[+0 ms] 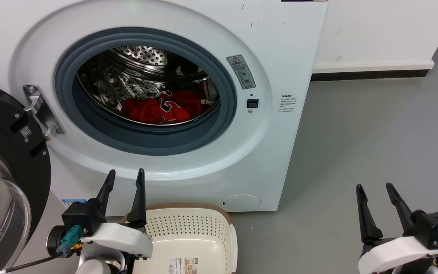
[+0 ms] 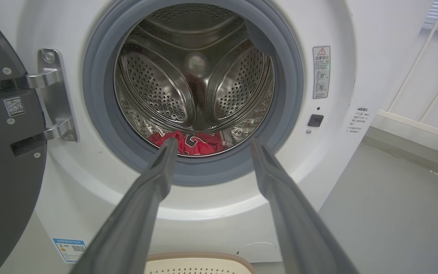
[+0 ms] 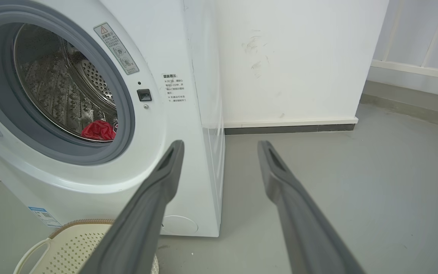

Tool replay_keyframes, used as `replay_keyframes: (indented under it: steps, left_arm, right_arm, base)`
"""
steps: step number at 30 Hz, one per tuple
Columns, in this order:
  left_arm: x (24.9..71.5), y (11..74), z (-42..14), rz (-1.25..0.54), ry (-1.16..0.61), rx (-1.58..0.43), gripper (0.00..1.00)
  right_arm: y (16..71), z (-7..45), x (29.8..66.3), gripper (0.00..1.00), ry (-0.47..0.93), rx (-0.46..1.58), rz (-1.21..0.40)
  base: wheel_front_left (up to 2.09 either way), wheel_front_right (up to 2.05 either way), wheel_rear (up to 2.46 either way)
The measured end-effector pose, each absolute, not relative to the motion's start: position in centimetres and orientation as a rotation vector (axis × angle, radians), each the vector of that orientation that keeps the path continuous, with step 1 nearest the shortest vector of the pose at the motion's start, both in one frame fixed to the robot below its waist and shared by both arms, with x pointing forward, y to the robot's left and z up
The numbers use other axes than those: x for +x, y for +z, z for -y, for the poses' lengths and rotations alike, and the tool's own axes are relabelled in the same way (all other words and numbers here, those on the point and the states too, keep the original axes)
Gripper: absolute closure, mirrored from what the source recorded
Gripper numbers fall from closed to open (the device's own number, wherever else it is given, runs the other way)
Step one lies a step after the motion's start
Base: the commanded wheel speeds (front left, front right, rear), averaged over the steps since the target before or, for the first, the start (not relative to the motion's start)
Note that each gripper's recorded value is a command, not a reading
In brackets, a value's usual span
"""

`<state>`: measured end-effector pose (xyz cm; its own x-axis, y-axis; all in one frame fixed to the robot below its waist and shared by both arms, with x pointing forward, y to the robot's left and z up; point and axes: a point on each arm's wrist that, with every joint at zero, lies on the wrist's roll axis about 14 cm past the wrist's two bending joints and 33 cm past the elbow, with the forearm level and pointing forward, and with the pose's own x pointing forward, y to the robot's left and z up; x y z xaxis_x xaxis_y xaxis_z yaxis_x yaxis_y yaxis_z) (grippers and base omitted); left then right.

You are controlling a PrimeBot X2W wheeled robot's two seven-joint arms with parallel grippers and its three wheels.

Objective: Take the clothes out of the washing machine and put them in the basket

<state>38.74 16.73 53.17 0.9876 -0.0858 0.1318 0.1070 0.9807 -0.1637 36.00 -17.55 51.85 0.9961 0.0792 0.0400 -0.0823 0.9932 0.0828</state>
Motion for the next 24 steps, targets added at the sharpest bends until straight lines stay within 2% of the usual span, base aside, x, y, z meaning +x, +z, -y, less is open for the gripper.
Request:
replay_keyframes:
  steps: [24]
  left_arm:
    - [38.56,52.39,-16.82,0.124,-0.087,-0.032,0.00]
  right_arm:
    - [51.42,17.32,35.64,0.00,0.097,-0.094,0.015]
  base:
    - [0.00,0.00,0.00]
